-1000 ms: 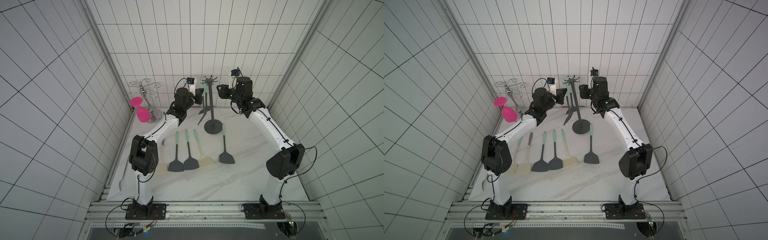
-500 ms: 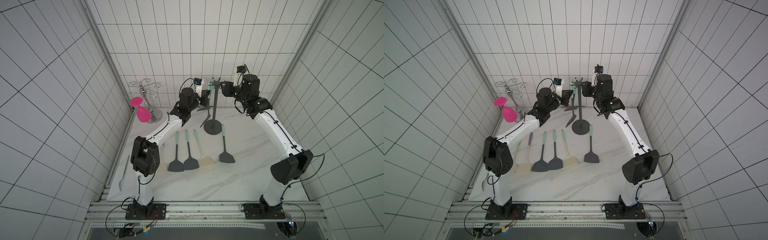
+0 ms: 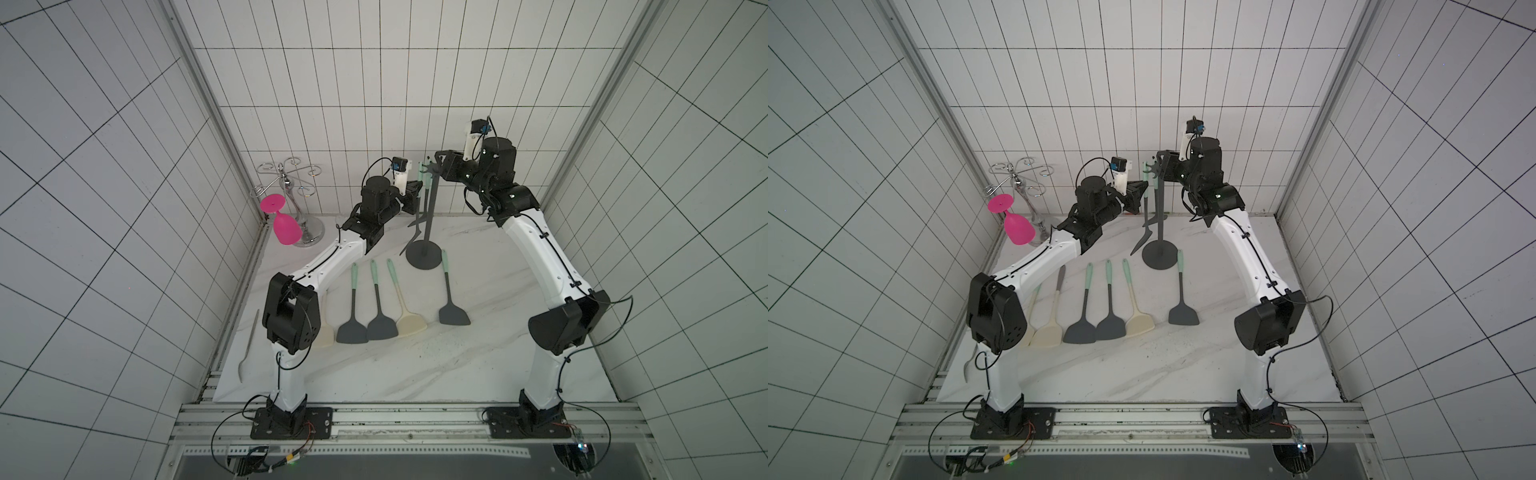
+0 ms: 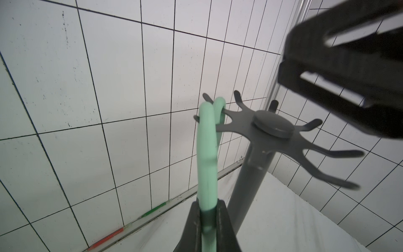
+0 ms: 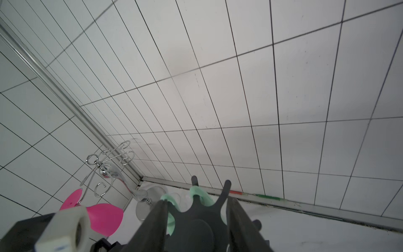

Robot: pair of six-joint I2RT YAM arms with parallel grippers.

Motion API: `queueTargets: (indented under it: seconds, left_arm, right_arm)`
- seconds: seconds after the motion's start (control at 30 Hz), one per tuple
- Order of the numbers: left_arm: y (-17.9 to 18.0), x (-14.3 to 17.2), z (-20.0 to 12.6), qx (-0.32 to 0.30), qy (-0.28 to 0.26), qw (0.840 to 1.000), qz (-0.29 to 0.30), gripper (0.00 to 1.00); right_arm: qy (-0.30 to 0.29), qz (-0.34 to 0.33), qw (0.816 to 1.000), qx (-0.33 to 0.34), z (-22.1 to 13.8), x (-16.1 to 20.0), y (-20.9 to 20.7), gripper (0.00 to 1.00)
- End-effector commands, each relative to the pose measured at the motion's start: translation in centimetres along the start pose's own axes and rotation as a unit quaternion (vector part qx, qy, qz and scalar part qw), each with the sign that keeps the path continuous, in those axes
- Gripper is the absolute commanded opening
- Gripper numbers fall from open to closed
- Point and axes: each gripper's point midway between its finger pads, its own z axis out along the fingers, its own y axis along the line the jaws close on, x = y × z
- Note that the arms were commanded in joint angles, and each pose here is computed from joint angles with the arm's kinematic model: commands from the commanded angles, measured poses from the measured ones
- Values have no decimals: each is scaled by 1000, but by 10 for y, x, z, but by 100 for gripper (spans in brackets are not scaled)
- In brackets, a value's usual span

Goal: Take the spatula off the kitchen utensil rack
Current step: Take off the spatula from the rack.

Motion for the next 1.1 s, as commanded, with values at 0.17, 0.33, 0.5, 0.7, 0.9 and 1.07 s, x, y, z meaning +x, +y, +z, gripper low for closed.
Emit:
queueTargets:
  seconds: [0.17, 0.33, 0.5, 0.7, 0.9, 1.07]
  left_arm:
    - [-9, -55, -18, 0, -74, 996, 53, 0]
    - [-7, -46, -18, -1, -59, 990, 126, 0]
    - [9, -42, -23, -12, -57, 984, 168, 0]
    - [18, -55, -28, 4, -78, 983, 168, 0]
    - [16, -70, -33, 4, -106, 979, 174, 0]
    - [21, -69, -33, -10, -109, 978, 180, 0]
  right_arm:
    - [73, -8, 997, 31, 6, 52, -19, 46]
    - [103, -18, 994, 45, 9, 71, -29, 46]
    - [124, -20, 991, 44, 14, 81, -33, 46]
    - [145, -17, 988, 41, 20, 95, -35, 46]
    - [159, -17, 986, 46, 24, 104, -40, 46]
    - [170, -20, 984, 51, 24, 111, -43, 46]
